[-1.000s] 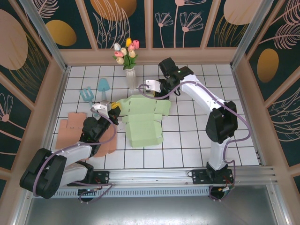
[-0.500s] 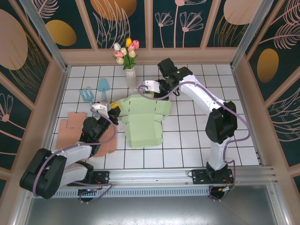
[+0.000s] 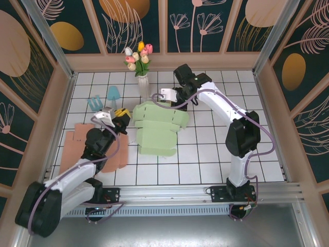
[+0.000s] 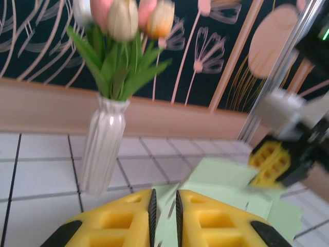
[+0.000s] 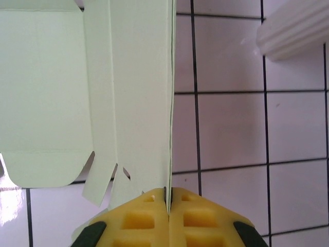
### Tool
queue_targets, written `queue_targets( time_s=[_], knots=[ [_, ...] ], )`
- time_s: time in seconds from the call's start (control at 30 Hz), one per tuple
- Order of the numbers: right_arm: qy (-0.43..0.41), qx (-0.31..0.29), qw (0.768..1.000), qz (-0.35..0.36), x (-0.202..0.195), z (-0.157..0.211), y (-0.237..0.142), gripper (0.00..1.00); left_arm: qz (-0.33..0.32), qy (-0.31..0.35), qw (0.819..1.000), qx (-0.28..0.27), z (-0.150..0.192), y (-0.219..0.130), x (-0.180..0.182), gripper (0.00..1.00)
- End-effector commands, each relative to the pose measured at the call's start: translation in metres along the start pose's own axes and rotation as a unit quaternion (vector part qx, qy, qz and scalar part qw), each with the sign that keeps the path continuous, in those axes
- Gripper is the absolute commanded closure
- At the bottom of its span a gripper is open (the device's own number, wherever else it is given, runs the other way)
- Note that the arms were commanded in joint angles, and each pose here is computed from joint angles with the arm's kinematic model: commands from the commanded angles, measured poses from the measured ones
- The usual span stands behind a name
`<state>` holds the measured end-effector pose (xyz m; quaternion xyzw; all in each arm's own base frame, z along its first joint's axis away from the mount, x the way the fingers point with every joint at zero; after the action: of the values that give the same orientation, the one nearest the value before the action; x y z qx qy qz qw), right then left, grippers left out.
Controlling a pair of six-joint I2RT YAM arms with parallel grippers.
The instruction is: Fold the paper box
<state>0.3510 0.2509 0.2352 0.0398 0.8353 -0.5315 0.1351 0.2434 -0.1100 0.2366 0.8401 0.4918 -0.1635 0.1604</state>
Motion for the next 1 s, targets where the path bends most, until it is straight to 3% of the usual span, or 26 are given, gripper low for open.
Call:
queue_targets(
  time_s=[0.0, 0.13, 0.23, 0.4, 0.57, 0.73, 0.97],
  knots=[
    [0.047, 0.049, 0.998, -0.014, 0.008, 0.015, -0.004, 1.0, -0.013, -0.075, 0.997, 0.005, -0.015, -0.004, -0.008, 0.79],
    [0.1, 0.069, 0.992, -0.026, 0.014, 0.032, -0.008, 1.0, 0.002, -0.117, 0.992, 0.048, -0.012, -0.002, -0.032, 0.84],
    [0.121, 0.07, 0.99, -0.029, 0.024, 0.044, -0.017, 1.0, 0.002, -0.106, 0.99, 0.087, 0.002, 0.005, -0.05, 0.86],
    [0.128, 0.064, 0.99, -0.001, 0.04, 0.068, -0.039, 1.0, 0.008, -0.091, 0.984, 0.151, 0.031, 0.031, -0.072, 1.0],
    [0.128, 0.02, 0.991, 0.037, 0.045, 0.083, -0.066, 1.0, 0.03, -0.088, 0.977, 0.194, 0.055, 0.059, -0.09, 1.0],
    [0.125, 0.011, 0.991, 0.042, 0.042, 0.086, -0.068, 1.0, 0.044, -0.088, 0.969, 0.226, 0.077, 0.081, -0.102, 1.0],
    [0.121, 0.007, 0.992, 0.031, 0.046, 0.086, -0.061, 1.0, -0.022, -0.066, 0.971, 0.229, 0.094, 0.101, -0.085, 1.0]
  ],
)
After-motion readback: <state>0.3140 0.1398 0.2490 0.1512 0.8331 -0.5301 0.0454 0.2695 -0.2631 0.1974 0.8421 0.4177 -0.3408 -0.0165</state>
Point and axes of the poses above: each hand's point on the last joint's axis, 136 mm out from that joint toward the fingers, its own y axis out along the fingers, its own x axis along the line the jaws close on, z = x × y, the point moved 7 cm from there along -y, back along the fingers, and after that the axes turned 5 degrees about -y, right-handed, at the moved point
